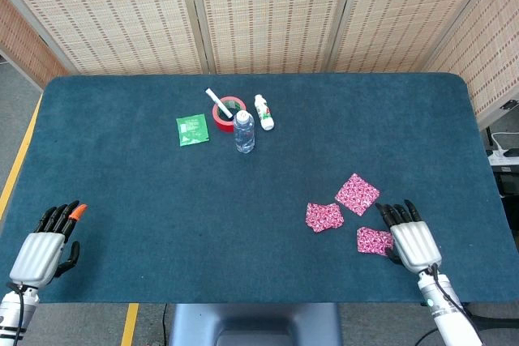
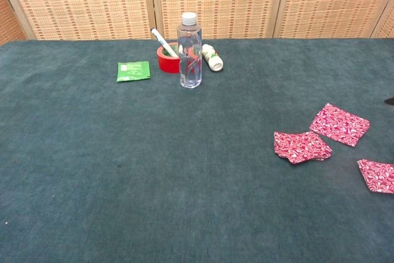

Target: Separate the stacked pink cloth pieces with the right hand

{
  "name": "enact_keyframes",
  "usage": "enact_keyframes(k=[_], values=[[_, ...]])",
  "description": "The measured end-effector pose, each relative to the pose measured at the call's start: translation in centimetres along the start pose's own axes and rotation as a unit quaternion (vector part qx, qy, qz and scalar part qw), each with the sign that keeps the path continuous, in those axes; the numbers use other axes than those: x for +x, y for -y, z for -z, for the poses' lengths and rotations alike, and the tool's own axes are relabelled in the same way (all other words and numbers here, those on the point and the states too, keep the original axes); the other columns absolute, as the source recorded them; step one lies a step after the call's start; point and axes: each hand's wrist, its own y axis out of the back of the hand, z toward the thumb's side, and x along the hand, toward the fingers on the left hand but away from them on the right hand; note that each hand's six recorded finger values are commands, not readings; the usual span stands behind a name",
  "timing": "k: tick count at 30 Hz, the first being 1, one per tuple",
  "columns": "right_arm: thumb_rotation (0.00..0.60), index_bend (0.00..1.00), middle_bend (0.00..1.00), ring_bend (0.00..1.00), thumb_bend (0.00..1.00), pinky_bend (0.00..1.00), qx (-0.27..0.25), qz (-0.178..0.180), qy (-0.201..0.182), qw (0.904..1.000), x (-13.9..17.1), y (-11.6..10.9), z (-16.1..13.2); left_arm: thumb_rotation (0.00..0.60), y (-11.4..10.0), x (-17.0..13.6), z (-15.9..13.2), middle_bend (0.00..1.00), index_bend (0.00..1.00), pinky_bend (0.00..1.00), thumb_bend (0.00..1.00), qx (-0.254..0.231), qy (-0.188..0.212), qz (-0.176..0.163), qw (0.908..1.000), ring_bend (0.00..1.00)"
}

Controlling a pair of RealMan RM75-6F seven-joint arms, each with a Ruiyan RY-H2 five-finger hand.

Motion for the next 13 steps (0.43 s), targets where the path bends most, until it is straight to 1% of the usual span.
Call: enact_keyframes(k=[1, 4, 6, 8, 10, 13], values=[[0.6, 0.0, 0.08, 0.01, 0.2, 0.0, -0.003, 0.012, 0.005, 0.9999, 0.3, -0.5, 0.3, 0.6, -0.1, 0.0, 0.0, 0.0, 0.0, 0.08, 0.64, 0.0, 0.0, -0.003, 1.0, 0.0], [0.6, 0.0, 0.02, 0.0, 0.2, 0.0, -0.006, 0.056, 0.033, 0.9979, 1.6, -2.2, 1.7, 0.6, -0.6, 0.0, 0.1, 0.0, 0.0, 0.08, 0.64, 0.0, -0.002, -0.018, 0.9998, 0.0], [0.6, 0.0, 0.01, 0.0, 0.2, 0.0, -0.01, 0.09, 0.061, 0.994, 2.8, -3.2, 3.0, 0.6, -1.0, 0.0, 0.2, 0.0, 0.0, 0.08, 0.62, -0.002, -0.002, -0.031, 0.9995, 0.0], [0.6, 0.0, 0.0, 0.0, 0.2, 0.0, -0.017, 0.122, 0.09, 0.9882, 4.0, -3.9, 4.4, 0.6, -1.2, 0.0, 0.2, 0.0, 0.0, 0.07, 0.57, -0.007, 0.0, -0.041, 0.9991, 0.0], [0.6, 0.0, 0.0, 0.0, 0.2, 0.0, -0.026, 0.141, 0.108, 0.9839, 4.9, -4.3, 5.4, 0.6, -1.3, 0.0, 0.1, 0.0, 0.0, 0.07, 0.53, -0.011, 0.003, -0.048, 0.9988, 0.0], [0.6, 0.0, 0.0, 0.0, 0.2, 0.0, -0.041, 0.158, 0.115, 0.9799, 5.3, -5.0, 6.2, 0.6, -1.0, 0.0, 0.1, 0.0, 0.0, 0.07, 0.52, -0.011, 0.004, -0.045, 0.9989, 0.0]])
